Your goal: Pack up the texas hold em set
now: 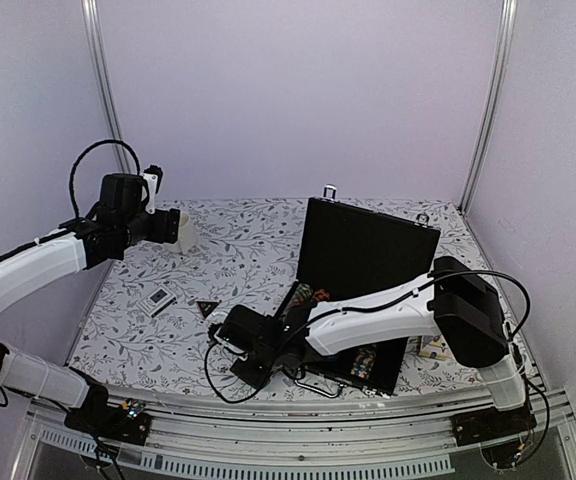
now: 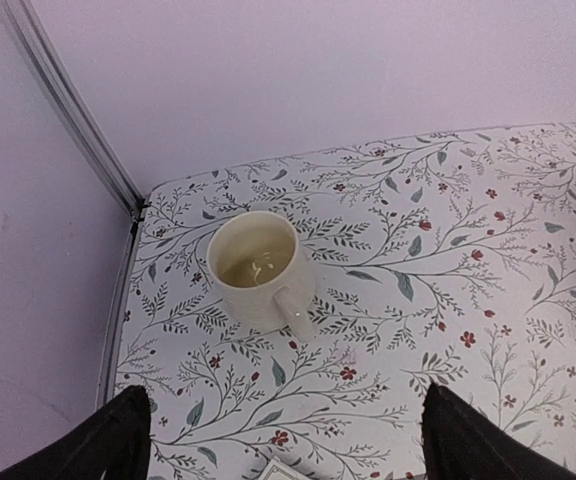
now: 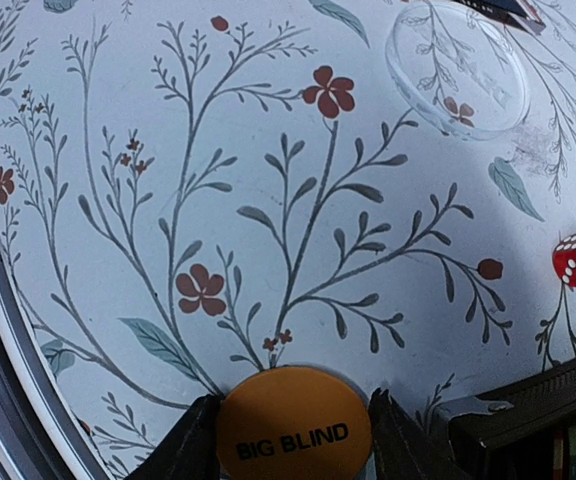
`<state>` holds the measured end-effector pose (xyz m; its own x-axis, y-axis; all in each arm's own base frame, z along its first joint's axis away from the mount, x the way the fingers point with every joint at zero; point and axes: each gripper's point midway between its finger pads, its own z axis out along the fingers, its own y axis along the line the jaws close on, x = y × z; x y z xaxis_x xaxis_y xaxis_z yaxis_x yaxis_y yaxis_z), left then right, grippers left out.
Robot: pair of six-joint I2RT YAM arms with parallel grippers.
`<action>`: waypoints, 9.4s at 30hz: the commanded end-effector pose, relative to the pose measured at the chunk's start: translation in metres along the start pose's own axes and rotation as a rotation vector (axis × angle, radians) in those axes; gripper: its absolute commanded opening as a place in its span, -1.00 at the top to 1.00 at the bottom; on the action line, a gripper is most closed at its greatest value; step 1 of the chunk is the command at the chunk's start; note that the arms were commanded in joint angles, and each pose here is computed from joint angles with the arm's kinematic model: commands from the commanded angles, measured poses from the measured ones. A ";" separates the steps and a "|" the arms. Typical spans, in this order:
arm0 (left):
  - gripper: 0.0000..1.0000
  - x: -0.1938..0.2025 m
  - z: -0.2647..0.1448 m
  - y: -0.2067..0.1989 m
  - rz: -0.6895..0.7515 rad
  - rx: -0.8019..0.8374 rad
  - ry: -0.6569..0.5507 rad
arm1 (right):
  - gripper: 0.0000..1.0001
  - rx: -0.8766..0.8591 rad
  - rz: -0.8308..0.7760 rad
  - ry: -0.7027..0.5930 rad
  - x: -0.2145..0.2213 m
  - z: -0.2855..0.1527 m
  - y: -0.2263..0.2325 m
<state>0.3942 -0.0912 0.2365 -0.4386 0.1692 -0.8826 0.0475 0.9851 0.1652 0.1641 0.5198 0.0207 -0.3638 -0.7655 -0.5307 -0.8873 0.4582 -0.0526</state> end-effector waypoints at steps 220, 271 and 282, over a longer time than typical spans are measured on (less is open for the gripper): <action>-0.90 -0.027 -0.033 -0.008 0.047 -0.022 -0.099 | 0.96 0.163 0.843 -0.153 0.024 -0.142 -0.127; -0.90 -0.014 -0.024 -0.019 0.083 -0.022 -0.057 | 0.96 0.180 1.244 -0.138 0.063 -0.065 -0.158; -0.89 -0.012 -0.022 -0.022 0.084 -0.007 -0.051 | 0.96 0.176 1.261 -0.086 0.078 -0.057 -0.152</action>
<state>0.3786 -0.1103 0.2506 -0.3938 0.2439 -0.8862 0.0611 0.9690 0.2395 0.2577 0.3617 0.0460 -0.8849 0.2751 -0.3759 0.1021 0.9019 0.4196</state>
